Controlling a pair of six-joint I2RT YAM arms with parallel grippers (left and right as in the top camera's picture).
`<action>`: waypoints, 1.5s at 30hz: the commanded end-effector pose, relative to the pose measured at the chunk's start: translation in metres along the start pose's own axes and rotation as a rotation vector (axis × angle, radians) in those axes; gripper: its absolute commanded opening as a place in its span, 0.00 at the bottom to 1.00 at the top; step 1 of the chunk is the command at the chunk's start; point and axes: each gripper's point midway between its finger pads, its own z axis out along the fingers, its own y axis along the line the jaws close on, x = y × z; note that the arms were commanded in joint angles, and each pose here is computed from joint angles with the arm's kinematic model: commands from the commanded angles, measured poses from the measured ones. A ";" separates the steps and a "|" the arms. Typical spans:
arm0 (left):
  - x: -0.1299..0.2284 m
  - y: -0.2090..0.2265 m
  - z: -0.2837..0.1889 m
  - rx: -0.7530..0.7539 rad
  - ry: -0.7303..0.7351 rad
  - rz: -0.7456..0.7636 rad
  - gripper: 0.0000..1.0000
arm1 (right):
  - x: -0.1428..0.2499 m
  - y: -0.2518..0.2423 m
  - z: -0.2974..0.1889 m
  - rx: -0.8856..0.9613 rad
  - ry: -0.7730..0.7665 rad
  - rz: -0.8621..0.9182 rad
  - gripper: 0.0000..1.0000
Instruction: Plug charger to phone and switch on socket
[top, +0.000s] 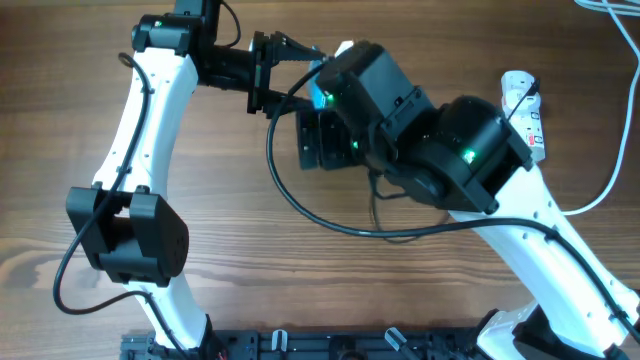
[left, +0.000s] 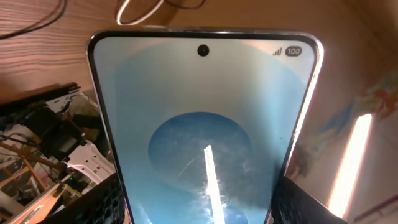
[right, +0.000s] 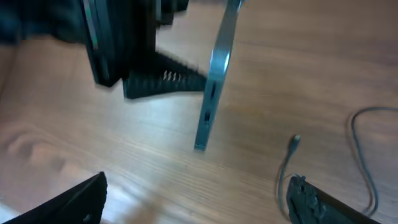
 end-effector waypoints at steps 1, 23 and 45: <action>0.018 -0.012 -0.004 0.015 0.000 0.028 0.54 | -0.025 -0.001 0.010 0.061 -0.105 0.040 0.87; 0.017 -0.014 -0.004 0.018 -0.002 0.045 0.54 | -0.045 -0.008 0.045 0.170 -0.176 0.072 0.29; 0.022 -0.018 -0.004 0.041 0.031 0.047 1.00 | -0.049 -0.014 0.042 0.117 -0.229 0.660 0.04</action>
